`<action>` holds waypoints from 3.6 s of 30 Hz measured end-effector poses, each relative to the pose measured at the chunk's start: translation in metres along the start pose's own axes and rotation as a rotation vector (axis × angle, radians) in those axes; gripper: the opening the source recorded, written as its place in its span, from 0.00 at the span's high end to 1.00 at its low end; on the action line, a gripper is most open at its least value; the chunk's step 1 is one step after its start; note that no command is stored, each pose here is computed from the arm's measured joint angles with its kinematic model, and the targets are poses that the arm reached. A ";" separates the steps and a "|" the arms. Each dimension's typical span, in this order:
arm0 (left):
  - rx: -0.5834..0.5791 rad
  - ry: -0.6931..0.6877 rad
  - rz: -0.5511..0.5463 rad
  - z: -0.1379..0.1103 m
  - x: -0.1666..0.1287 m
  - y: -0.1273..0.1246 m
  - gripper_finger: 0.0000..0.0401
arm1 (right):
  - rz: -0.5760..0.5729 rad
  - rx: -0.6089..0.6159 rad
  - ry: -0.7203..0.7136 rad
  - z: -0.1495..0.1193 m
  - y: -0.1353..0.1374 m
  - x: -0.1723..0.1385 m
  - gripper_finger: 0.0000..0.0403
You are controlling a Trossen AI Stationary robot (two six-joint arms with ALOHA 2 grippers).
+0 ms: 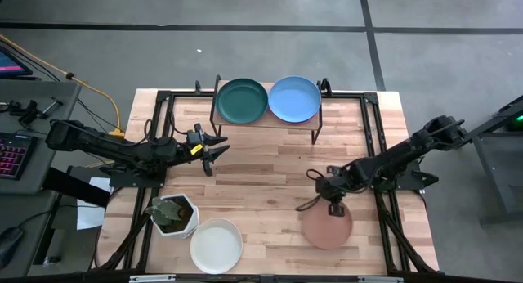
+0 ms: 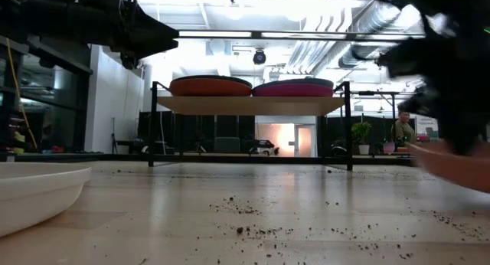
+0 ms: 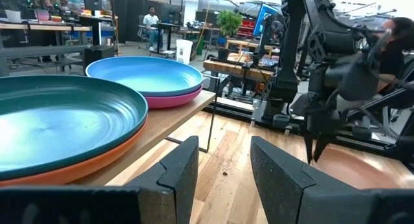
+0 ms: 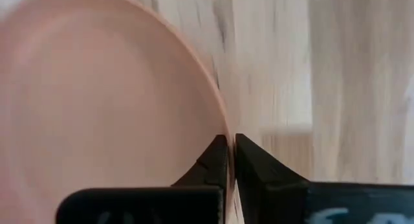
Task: Place and stack plates onto a shelf
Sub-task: Stack the light orange plate on top of the light blue plate on the shelf, then stack the white plate on top of the dark green plate on the shelf
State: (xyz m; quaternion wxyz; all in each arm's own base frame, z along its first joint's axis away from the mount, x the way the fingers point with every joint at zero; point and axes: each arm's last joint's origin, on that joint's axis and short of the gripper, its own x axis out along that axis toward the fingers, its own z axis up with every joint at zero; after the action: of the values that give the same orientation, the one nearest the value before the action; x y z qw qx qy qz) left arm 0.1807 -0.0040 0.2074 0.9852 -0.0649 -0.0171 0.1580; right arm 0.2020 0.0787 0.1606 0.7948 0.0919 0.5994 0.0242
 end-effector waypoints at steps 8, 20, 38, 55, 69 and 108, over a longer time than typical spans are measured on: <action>-0.002 -0.005 0.001 0.001 0.000 0.000 0.67 | 0.059 -0.042 -0.337 0.065 -0.009 -0.038 1.00; 0.004 0.009 0.002 -0.001 0.000 0.000 0.67 | -0.347 0.169 -0.754 0.143 -0.062 -0.192 1.00; 0.005 0.012 0.000 -0.001 0.000 0.000 0.67 | -0.474 0.832 -0.705 0.097 -0.201 -0.232 1.00; 0.005 0.011 0.001 -0.001 0.000 0.000 0.67 | -0.434 0.883 -0.725 0.088 -0.224 -0.195 1.00; 0.004 0.011 0.001 -0.001 0.000 0.000 0.67 | -0.426 0.858 -0.648 0.084 -0.222 -0.191 0.91; 0.141 -0.046 0.132 0.092 0.035 0.001 0.67 | -0.260 0.407 -1.025 -0.021 -0.103 -0.148 0.61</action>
State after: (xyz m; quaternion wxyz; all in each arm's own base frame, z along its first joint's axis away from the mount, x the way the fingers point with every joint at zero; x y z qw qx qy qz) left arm 0.2082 0.0191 0.2993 0.9741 0.0074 -0.0241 0.2247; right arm 0.1331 -0.0418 0.2772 0.9469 0.1688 0.1357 -0.2377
